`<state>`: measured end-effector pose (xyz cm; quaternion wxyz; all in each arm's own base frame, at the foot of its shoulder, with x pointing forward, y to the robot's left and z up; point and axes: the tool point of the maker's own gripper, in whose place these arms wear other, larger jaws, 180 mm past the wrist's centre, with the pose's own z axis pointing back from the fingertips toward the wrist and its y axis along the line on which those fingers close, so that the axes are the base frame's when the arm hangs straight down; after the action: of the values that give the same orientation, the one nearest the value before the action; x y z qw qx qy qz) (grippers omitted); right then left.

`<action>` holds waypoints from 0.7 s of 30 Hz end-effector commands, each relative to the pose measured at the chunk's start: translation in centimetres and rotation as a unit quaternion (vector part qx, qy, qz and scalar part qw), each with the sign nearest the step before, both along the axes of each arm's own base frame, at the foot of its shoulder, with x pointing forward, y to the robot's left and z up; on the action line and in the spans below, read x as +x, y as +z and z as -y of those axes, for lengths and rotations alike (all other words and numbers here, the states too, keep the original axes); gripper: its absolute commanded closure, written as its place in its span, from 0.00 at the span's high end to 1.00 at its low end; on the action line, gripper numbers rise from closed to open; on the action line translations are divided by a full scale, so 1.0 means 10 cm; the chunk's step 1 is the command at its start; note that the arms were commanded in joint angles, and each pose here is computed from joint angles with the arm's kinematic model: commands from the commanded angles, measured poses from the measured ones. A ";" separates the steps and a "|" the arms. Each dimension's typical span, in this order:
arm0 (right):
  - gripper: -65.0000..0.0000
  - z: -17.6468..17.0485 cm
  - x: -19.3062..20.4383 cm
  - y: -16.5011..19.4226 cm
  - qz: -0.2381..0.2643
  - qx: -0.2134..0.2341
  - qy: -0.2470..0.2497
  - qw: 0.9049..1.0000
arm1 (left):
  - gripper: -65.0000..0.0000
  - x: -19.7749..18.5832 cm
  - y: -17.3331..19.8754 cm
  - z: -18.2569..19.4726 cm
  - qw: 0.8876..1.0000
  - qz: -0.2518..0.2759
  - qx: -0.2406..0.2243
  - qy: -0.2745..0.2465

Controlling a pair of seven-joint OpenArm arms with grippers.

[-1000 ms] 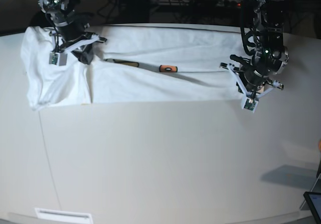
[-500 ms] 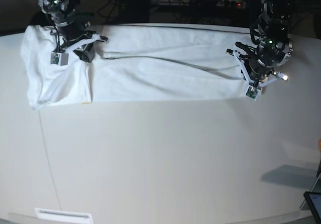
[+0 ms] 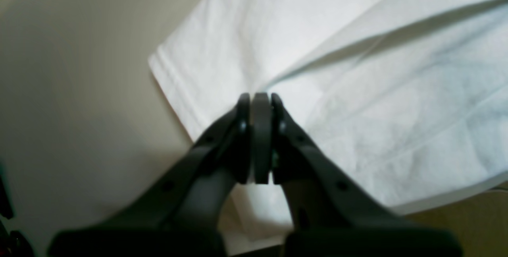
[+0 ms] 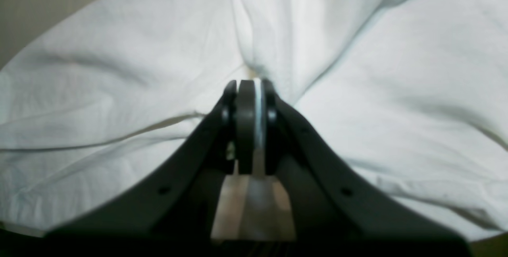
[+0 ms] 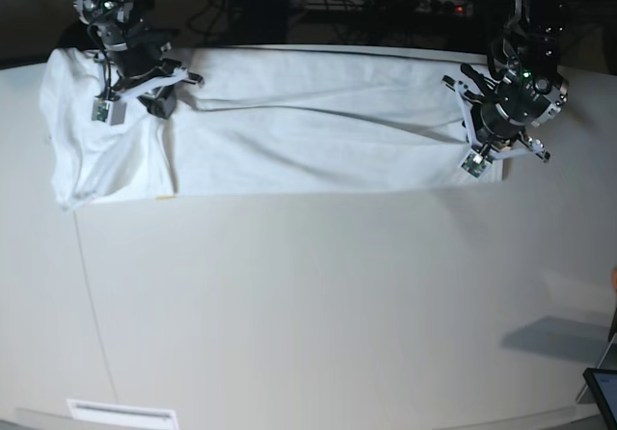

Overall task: Fold the T-shirt properly
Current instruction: 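Grasp the shirt's other end with the left gripper and fold inward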

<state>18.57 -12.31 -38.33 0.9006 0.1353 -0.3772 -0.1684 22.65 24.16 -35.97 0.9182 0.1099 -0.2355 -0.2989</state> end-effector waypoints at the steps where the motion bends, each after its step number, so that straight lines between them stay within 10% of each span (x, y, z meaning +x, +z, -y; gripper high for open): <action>1: 0.02 0.00 0.04 0.07 0.015 0.002 -0.005 1.000 | 0.00 0.05 0.08 -0.04 1.000 0.011 0.010 -0.005; 10: 0.02 0.00 0.04 0.07 0.015 0.003 -0.005 1.000 | 0.00 0.01 0.09 0.01 0.998 -0.002 0.018 -0.053; 21: 0.02 0.00 0.04 0.00 0.003 0.006 -0.017 1.000 | 0.23 -0.06 0.08 0.12 0.994 -0.008 0.013 -0.106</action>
<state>18.43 -12.46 -39.12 0.9022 0.1290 -0.3652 -0.1900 21.48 22.69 -36.13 0.8860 0.0839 -0.2210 -0.3988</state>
